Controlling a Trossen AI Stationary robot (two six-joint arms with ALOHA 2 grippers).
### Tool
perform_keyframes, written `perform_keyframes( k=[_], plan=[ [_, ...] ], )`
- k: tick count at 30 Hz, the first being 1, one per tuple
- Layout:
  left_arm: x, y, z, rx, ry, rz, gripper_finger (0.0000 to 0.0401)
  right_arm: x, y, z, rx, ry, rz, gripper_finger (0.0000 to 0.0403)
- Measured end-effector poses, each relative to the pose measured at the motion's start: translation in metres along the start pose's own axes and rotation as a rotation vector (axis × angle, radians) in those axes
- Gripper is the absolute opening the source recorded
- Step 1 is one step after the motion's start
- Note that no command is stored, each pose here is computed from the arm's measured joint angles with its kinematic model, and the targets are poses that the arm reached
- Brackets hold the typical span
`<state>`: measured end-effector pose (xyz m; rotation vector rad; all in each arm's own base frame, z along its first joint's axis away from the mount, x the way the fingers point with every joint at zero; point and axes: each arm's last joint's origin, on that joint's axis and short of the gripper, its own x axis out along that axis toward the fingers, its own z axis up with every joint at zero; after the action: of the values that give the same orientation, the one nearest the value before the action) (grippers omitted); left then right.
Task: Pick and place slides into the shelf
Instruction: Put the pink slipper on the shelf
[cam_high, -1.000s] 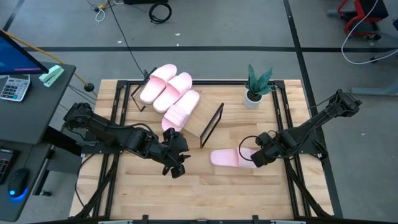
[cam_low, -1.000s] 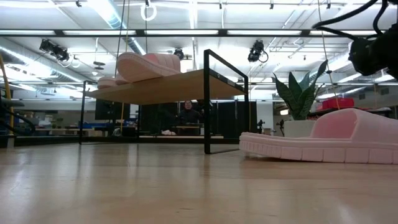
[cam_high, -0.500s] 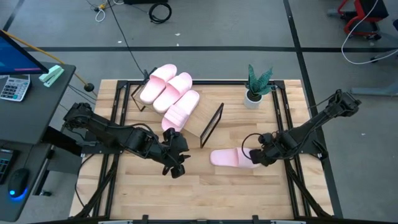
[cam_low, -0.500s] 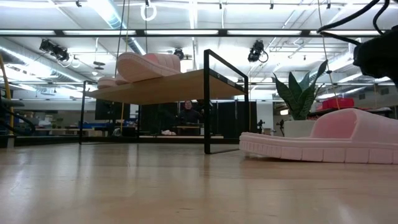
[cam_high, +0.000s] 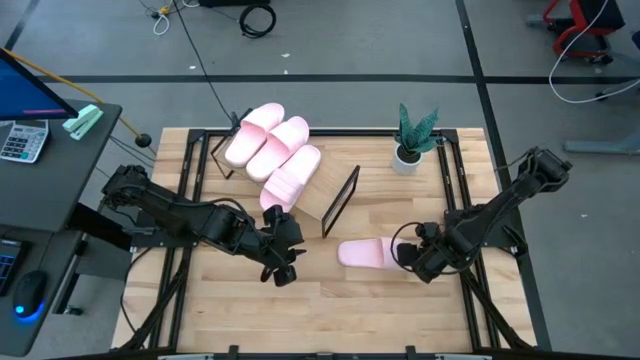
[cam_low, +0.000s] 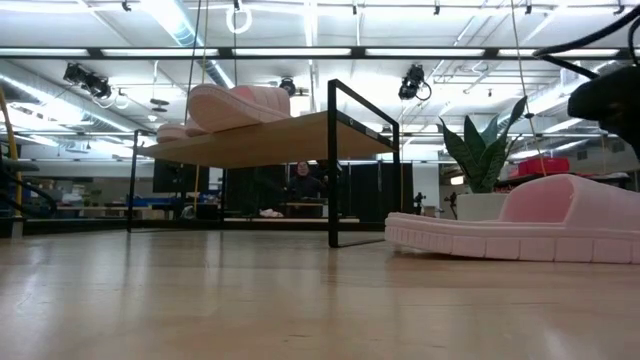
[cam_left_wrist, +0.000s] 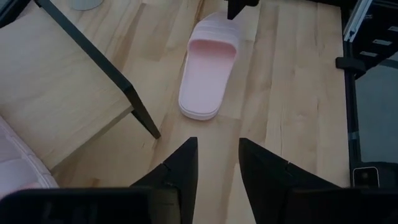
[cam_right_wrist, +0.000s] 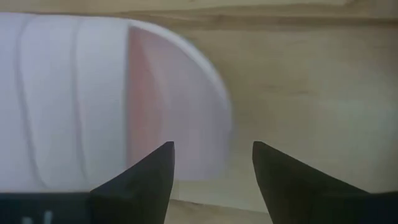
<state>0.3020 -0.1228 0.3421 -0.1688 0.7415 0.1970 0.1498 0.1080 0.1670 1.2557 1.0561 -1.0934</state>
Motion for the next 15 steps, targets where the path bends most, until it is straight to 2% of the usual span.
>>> perform_keyframes(
  k=[12, 15],
  plan=[
    [0.000, 0.000, 0.000, 0.011, 0.000, 0.000, 0.0123, 0.020, 0.005, -0.006, -0.005, -0.067, -0.048, 0.0222],
    [0.000, 0.000, 0.000, 0.007, 0.000, 0.000, 0.0120, 0.025, 0.008, -0.008, 0.007, -0.080, -0.024, 0.0222]
  ],
)
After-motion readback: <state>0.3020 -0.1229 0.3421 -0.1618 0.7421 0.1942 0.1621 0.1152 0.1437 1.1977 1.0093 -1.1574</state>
